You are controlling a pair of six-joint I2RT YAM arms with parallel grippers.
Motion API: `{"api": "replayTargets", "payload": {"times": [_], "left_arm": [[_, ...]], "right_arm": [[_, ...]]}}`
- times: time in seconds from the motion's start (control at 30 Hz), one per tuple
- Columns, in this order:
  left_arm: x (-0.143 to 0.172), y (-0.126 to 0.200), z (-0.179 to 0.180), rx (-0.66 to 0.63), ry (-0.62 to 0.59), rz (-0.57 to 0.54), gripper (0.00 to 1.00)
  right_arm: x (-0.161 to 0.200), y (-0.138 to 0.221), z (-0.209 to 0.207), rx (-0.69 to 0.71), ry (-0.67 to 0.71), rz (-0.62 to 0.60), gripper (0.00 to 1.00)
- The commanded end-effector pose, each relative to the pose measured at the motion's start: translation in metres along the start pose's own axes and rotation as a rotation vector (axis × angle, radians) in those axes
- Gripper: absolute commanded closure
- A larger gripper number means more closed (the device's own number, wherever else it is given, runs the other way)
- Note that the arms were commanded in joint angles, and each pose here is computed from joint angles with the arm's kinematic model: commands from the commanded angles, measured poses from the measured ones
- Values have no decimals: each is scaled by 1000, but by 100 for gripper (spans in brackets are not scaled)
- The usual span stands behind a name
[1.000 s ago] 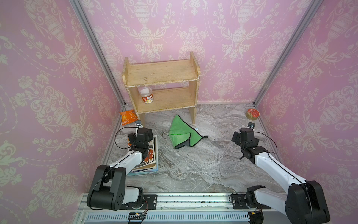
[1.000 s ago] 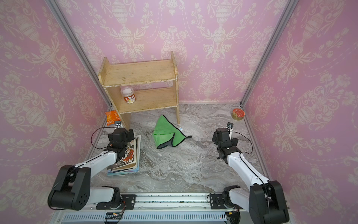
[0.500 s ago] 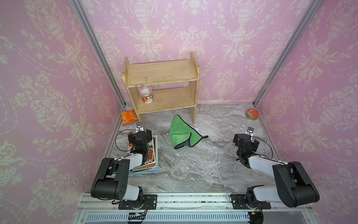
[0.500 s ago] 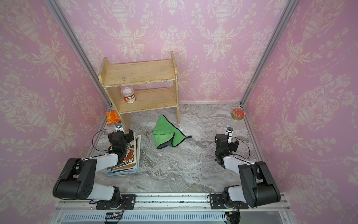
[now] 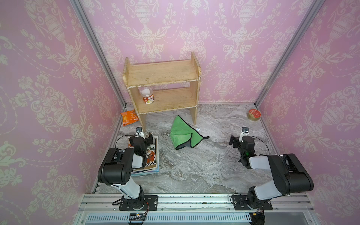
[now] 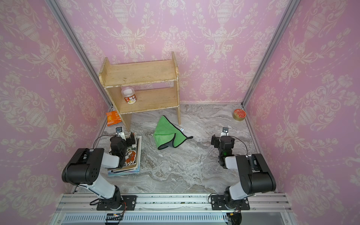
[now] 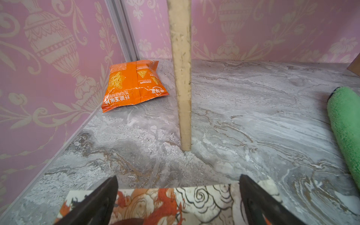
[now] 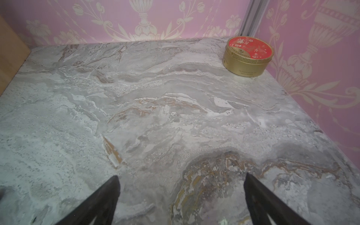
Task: Wipe the cover of the book
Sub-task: Reset both arms
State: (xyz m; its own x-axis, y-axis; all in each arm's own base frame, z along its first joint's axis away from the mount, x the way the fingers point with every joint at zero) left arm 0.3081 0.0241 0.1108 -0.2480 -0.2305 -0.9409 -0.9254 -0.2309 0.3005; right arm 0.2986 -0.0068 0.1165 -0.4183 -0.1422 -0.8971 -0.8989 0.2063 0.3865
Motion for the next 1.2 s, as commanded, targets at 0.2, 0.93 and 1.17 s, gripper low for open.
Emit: {"api": "replayTargets", "payload": {"times": [0.2,0.93,1.17], "left_arm": [[3,-3,-2,108,28,57,1],[3,-3,-4,127,21,64,1],[3,-3,-4,132,19,65,1]], "right_arm": [[-12,-1,2,-38,-4,-46,0],[-16,-5,10,-224,38,-44,0],[-16,-5,10,-224,41,-45,0]]}}
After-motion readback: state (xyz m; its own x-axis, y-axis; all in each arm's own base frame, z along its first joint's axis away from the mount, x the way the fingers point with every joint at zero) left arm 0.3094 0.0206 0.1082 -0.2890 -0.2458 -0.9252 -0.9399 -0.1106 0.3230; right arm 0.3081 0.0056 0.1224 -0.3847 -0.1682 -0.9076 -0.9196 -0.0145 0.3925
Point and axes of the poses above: each gripper's point midway between its finger pads, its own y axis back along the fingers, its own z axis along the line the jaws close on, x = y × z, the point moved 9 cm from there along y, back along the fingers, and after that the axes turned 12 degrees about y, right-handed, at the moved point
